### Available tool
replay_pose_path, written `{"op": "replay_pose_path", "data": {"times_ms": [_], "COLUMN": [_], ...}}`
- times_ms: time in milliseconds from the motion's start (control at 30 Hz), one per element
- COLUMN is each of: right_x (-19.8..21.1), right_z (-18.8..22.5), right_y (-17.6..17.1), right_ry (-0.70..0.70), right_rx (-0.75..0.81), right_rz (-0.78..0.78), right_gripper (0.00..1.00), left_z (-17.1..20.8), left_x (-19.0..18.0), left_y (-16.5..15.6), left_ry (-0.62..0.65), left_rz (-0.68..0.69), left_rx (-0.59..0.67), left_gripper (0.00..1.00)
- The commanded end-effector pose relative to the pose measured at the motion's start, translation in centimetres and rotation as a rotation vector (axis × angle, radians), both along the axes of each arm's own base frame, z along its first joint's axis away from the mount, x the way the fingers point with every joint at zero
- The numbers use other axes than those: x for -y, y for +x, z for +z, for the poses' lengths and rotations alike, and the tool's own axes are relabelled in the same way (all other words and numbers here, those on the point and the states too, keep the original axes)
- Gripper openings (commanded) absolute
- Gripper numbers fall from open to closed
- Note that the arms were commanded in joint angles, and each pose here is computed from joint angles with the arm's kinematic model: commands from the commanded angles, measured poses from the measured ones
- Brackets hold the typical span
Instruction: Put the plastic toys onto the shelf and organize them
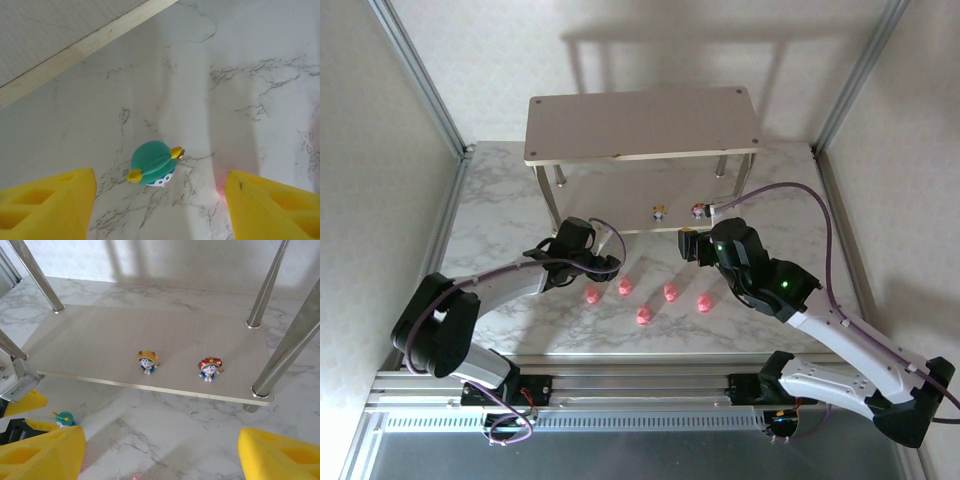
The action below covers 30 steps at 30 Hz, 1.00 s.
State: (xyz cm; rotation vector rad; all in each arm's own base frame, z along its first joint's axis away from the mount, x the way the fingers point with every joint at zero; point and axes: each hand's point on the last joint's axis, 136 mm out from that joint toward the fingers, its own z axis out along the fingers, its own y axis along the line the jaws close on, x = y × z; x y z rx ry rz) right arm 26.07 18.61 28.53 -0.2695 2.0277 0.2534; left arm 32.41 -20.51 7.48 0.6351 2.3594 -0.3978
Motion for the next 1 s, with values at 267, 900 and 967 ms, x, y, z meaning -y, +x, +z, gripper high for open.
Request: {"op": "replay_pose_path", "data": {"times_ms": [267,900,967], "right_x": [0.3,-0.3,-0.5], "right_z": [-0.4,-1.4,-1.5], "right_y": [0.5,1.5,1.6], "right_ry": [-0.014,-0.038,-0.039], "right_rx": [0.011,-0.007,-0.011], "right_rz": [-0.025,-0.031,-0.03], "right_gripper": [0.8,0.81,0.81], "left_z": [-1.4,-2.6,-2.7], "left_x": [0.0,-0.3,-0.3], "left_y": [1.1,2.7,2.9], "left_ry": [0.012,0.04,0.04], "left_rz": [-0.02,-0.025,-0.028], "left_rx": [-0.018,-0.042,-0.044], "left_gripper": [0.68,0.67,0.67]}}
